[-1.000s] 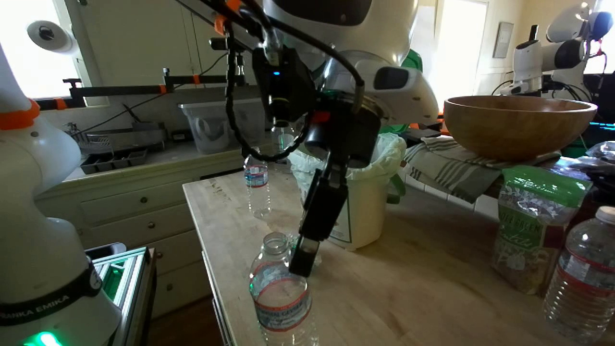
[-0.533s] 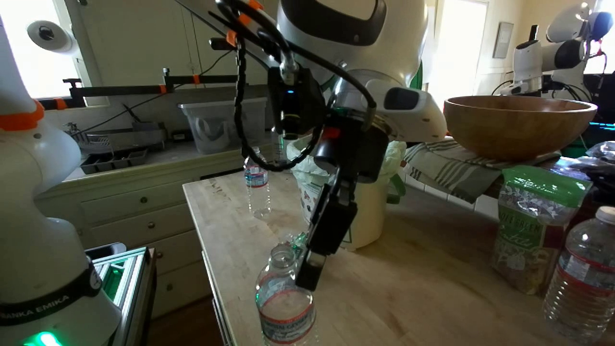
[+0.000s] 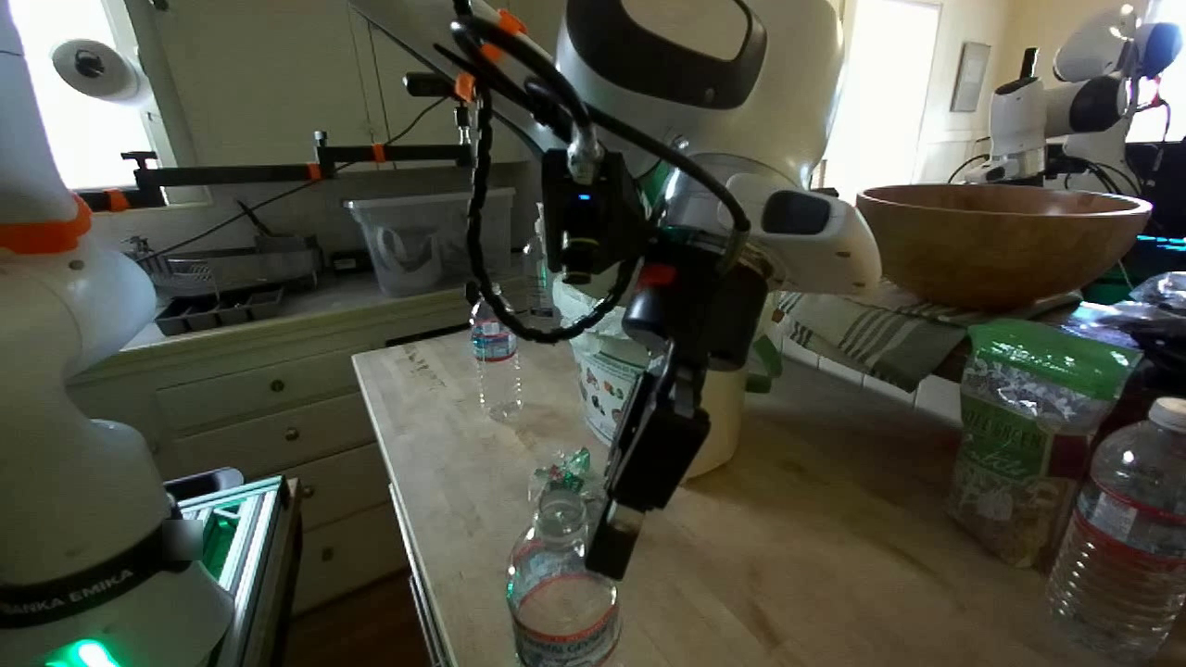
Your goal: Open the bin and remove a bottle from the bin
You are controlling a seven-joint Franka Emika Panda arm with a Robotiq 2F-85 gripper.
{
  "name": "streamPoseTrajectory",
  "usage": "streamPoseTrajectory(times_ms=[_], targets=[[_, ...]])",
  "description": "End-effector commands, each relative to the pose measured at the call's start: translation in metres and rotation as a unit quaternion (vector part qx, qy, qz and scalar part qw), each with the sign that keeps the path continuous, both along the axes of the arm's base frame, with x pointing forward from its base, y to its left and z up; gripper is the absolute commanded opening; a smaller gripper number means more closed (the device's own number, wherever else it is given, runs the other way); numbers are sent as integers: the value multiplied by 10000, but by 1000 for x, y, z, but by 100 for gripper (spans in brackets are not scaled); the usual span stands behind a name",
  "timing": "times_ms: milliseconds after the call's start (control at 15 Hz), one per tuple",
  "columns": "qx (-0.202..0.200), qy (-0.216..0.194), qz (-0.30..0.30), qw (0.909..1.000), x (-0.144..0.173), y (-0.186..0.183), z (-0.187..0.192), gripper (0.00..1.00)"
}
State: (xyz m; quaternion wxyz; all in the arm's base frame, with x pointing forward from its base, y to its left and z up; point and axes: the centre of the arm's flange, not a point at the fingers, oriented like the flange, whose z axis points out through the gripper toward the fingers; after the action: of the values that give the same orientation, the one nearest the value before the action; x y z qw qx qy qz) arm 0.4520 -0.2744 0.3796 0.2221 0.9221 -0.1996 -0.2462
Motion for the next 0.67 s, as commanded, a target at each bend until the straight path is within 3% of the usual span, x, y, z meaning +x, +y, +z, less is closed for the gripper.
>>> streamPoseTrajectory(times_ms=[0,67,200,600], targets=[[-47,-1,-68,10000,7,-4,-3,0],[-53,1,-63,10000,8,-4,-3,0],[-68,-12,-56,10000,8,-4,-4,28],[-81,-41,-49,9999,8,-4,-2,72]])
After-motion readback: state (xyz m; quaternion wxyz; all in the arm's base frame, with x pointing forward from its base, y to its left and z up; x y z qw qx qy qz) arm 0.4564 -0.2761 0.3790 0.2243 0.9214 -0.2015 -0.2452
